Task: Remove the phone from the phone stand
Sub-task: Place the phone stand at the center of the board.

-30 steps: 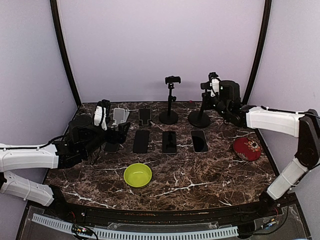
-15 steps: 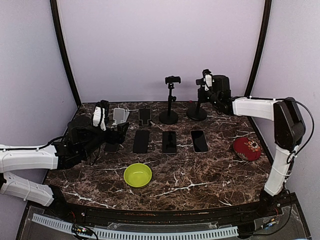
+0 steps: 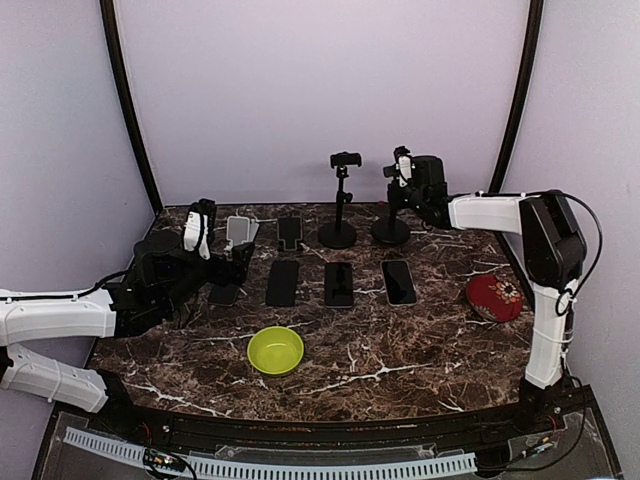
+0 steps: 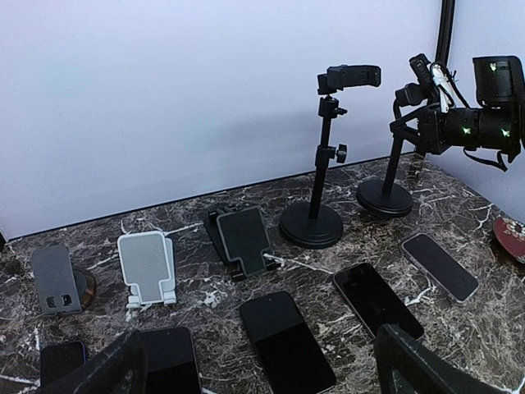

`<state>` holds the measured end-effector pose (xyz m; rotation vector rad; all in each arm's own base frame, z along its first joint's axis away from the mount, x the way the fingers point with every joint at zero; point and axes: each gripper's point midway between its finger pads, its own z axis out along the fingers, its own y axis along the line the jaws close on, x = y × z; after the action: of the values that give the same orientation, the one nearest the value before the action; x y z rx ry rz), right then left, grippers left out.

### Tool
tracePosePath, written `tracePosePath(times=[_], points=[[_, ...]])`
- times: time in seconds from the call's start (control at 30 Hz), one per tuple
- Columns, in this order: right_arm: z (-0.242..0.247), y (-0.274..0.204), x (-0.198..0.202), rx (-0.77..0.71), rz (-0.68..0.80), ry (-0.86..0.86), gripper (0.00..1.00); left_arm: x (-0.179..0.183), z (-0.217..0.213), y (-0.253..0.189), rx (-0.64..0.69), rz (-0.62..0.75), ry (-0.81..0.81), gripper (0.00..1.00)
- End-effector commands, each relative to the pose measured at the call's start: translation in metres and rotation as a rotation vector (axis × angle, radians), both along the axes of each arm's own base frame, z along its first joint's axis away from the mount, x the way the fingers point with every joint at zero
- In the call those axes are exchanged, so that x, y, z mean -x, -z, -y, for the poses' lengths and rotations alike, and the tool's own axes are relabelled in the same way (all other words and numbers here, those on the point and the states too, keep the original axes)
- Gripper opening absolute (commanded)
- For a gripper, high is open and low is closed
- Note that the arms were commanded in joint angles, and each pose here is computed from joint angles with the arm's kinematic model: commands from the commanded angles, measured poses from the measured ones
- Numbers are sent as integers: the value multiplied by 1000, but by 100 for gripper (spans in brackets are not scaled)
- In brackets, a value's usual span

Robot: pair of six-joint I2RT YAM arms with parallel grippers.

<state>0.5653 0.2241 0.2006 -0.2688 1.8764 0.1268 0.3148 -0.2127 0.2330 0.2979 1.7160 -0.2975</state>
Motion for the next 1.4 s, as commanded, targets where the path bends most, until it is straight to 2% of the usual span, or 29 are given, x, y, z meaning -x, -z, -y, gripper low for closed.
tracePosePath(times=[0.0, 0.57, 0.83, 0.93, 1.2, 1.23, 1.37], points=[[7, -45, -18, -35, 148, 32, 4, -3, -3, -6, 3, 20, -10, 99], [8, -30, -31, -37, 145, 11, 5, -11, -1, 0, -1, 0, -8, 99], [3, -19, -31, -50, 132, -11, 9, -14, -3, 0, 5, -1, -12, 99], [2, -15, -29, -57, 122, -21, 19, -14, -4, -2, 10, 0, -11, 99], [3, -2, -20, -78, 97, -18, 39, -14, -4, -3, 22, -2, -6, 99], [5, 1, -17, -80, 88, -17, 46, -13, -4, -5, 28, -1, -2, 99], [5, 6, -10, -82, 75, -22, 56, -12, -4, -7, 34, 1, 1, 99]])
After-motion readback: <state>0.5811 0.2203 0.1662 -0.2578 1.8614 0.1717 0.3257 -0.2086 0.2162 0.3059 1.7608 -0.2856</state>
